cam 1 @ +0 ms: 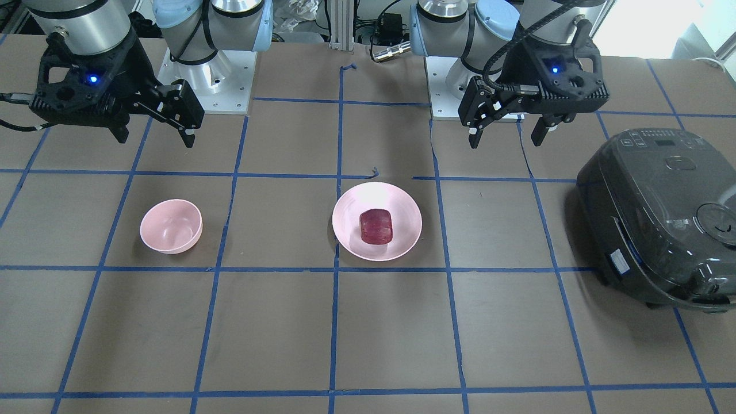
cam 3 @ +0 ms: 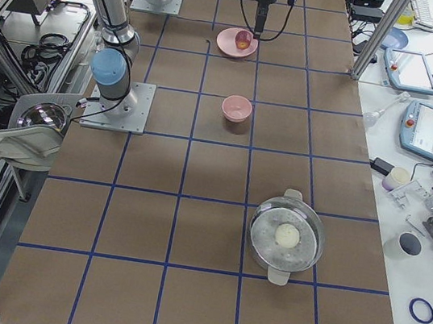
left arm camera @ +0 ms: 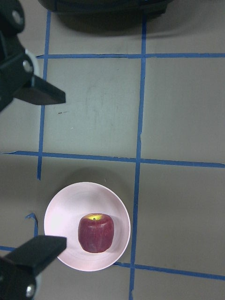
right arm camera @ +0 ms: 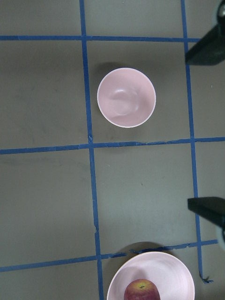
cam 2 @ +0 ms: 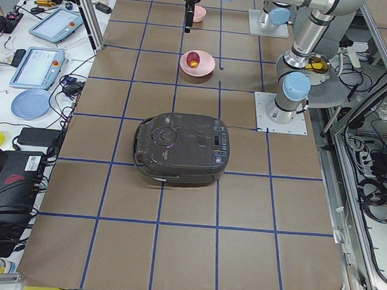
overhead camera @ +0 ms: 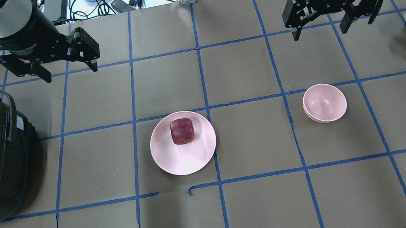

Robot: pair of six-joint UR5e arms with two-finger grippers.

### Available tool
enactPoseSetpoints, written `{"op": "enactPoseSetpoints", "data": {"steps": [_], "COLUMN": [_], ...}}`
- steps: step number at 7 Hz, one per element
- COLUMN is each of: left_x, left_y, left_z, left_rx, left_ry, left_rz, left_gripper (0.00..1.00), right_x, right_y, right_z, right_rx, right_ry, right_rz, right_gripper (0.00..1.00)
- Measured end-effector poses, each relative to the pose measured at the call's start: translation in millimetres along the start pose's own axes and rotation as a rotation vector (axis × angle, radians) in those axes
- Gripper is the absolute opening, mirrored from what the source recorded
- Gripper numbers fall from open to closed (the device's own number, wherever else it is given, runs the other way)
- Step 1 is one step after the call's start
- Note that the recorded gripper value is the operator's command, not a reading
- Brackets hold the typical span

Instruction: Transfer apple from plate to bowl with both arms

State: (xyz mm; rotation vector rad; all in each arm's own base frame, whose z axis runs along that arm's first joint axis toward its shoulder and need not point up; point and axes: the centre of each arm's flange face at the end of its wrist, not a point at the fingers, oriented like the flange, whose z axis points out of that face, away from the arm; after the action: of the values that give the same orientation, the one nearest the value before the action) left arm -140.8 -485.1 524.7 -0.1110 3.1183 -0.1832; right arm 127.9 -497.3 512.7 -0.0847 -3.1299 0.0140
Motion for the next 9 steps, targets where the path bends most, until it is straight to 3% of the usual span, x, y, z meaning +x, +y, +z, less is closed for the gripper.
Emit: {"op": "enactPoseSetpoints", "data": {"steps": [4,7,9], "left_x": [-2.3,4.1,44.1], "left_y": [-3.3,-11.1,-13.1], "left_z": [-2.5,15.0,48.1], "left_rx": [0.001,-0.028,-0.052], "left_ry": [-0.002,-0.004,-0.002], "left_rz": [-0.004,-0.017,-0.032], "left_gripper": [1.00,1.00,1.00], "right_x": [-0.3,19.3,82.4], "right_y": [0.4,-8.8,-23.7], "right_z": [-0.8,2.9,35.7], "right_rx": [0.002,0.009,-0.046], "right_ry": [-0.002,0.000,-0.010], "right_rz": [-0.001,0.034,0.018], "right_gripper": [1.00,1.00,1.00]}}
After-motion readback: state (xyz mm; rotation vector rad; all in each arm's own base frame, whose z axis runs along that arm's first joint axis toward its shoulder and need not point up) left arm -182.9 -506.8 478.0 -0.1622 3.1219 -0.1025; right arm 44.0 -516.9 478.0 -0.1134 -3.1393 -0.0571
